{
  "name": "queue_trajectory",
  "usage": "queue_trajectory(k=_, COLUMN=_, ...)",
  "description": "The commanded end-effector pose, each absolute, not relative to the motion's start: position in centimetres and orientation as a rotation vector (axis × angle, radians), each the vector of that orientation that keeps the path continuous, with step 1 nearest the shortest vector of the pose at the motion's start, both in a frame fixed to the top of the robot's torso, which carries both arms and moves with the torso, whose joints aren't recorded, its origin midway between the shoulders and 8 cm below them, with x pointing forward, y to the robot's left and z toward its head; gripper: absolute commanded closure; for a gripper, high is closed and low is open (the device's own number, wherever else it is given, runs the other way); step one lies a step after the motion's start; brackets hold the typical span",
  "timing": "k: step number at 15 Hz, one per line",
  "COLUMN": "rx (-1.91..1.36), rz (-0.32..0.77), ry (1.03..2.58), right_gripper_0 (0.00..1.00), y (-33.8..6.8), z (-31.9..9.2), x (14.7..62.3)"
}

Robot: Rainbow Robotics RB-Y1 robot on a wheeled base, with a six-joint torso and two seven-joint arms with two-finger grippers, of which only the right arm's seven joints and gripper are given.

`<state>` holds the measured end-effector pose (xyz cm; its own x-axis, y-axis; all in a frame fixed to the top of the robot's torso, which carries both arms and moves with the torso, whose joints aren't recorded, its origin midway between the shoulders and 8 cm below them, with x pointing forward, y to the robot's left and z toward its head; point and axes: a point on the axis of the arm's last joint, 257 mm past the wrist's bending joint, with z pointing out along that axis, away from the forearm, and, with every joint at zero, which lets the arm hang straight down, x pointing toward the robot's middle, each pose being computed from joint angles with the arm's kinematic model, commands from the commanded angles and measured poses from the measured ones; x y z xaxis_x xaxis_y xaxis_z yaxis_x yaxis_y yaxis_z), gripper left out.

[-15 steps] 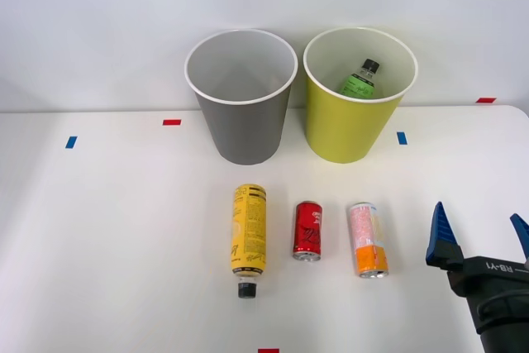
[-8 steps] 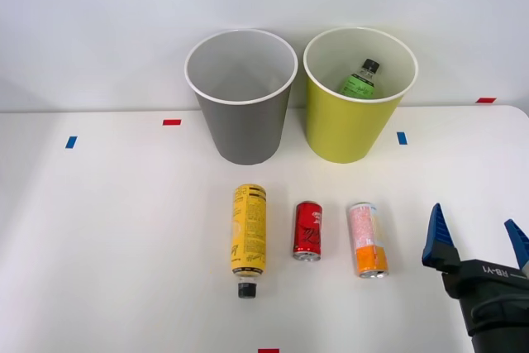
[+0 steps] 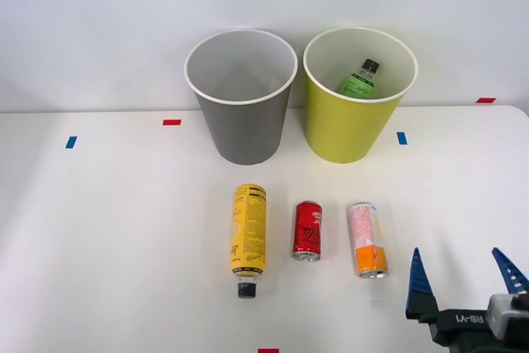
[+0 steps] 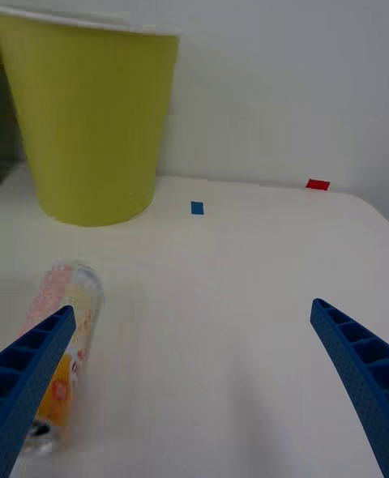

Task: Put cans in the gray bin, plastic bottles in the light green bin

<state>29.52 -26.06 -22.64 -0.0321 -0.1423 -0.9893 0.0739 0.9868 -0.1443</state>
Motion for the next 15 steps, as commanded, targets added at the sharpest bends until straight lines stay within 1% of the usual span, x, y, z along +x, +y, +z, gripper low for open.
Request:
queue_trajectory(k=1, rx=-0.137, rz=-0.155, ry=1.700, right_gripper_0=0.00, y=-23.5, z=-25.7, x=27.5)
queue_trajectory(k=4, rx=-0.161, rz=-0.067, ry=1.742, right_gripper_0=0.00, y=-20.6, z=-27.0, x=25.9)
queue_trajectory(k=7, rx=-0.184, rz=-0.011, ry=1.764, right_gripper_0=0.00, y=-18.8, z=-27.7, x=25.0)
queue_trajectory(k=9, rx=-0.190, rz=-0.009, ry=1.778, right_gripper_0=0.00, y=-18.8, z=-28.4, x=24.6)
queue_trajectory(k=15, rx=-0.200, rz=-0.009, ry=1.782, right_gripper_0=0.00, y=-18.9, z=-28.5, x=24.5)
